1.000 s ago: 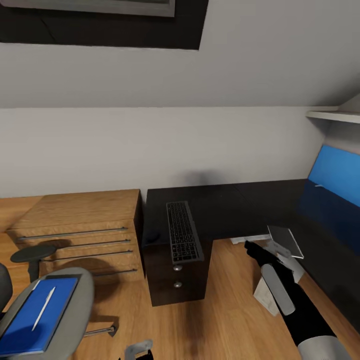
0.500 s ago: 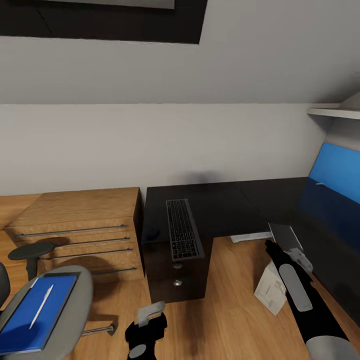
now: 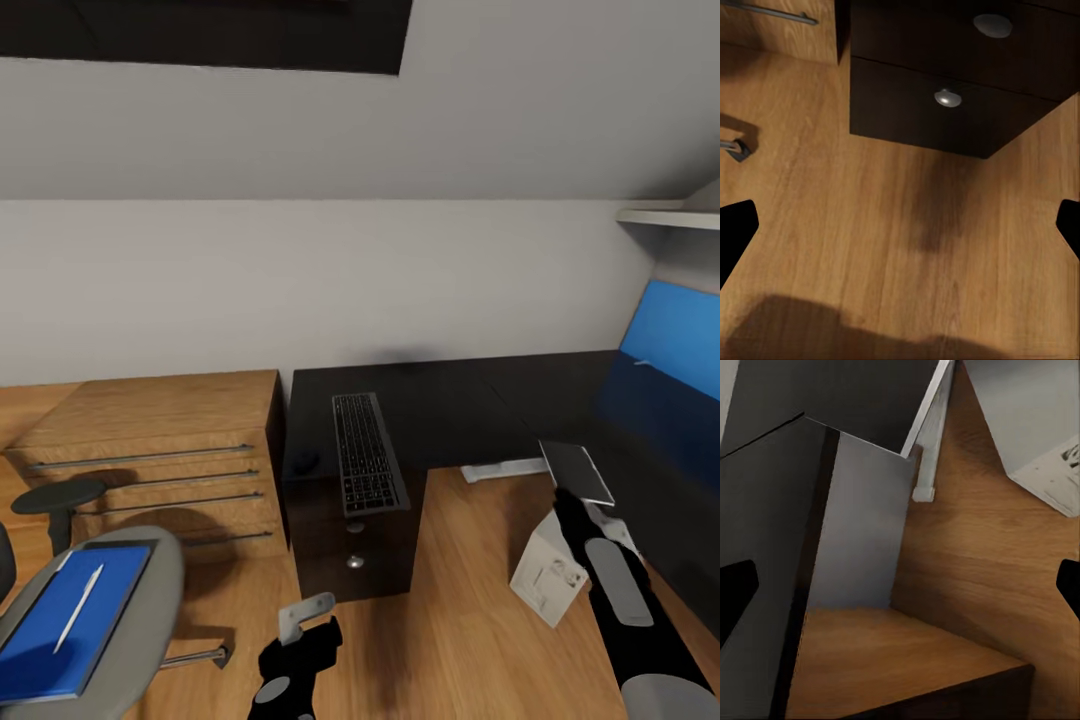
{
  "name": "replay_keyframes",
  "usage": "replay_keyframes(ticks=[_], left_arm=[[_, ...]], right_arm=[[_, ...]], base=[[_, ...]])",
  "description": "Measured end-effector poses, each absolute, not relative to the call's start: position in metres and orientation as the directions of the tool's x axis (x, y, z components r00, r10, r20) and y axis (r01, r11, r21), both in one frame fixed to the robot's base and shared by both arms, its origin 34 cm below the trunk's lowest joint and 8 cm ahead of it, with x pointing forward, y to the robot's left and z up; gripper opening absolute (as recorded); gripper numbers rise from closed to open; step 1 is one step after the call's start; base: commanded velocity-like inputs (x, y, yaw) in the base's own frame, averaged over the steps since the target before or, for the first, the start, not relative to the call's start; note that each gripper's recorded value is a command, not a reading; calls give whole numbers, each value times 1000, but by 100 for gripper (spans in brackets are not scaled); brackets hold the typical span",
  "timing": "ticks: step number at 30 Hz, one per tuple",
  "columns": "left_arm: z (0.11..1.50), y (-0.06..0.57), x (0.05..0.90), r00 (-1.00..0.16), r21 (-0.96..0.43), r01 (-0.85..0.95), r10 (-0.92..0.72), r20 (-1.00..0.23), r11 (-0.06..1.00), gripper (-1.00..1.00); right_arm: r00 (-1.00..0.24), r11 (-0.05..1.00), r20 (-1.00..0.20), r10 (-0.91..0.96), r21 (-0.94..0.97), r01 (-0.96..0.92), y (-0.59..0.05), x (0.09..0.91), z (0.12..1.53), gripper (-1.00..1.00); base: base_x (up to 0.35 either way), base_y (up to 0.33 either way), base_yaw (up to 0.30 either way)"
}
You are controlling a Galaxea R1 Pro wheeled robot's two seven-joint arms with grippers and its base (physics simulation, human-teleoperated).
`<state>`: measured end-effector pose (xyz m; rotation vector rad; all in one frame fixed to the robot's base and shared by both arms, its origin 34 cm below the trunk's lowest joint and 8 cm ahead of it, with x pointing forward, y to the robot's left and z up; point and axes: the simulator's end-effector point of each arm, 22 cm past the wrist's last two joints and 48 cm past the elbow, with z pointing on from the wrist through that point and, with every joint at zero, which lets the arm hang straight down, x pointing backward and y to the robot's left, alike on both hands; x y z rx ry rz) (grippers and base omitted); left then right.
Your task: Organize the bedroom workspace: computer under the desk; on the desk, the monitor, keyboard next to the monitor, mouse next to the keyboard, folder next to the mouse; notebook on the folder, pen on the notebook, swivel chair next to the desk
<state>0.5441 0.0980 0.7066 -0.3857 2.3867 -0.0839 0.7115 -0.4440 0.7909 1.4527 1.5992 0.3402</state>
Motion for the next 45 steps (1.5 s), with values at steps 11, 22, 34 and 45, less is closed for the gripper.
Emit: replay_keyframes(ticks=[11,22,34,45], left_arm=[[689,92,541,-711,-176,-242,-298,-637,954,100],[669,93,539,-713,-171,-242,-295,-636,955,100],[647,83,533,-721,-169,-216,-274,-636,962,100],[622,79,526,-732,-159,-202,-257,-631,966,100]], right_arm=[[159,101,-249,955,780,618,-437,710,757,100],[154,-28,-74,985,819,573,-422,715,741,100],[186,-62,-26,982,889,453,-433,726,752,100],[244,-66,-27,969,930,362,-463,724,758,100]], base=[[0,0,0],[0,0,0],[0,0,0],[0,0,0]])
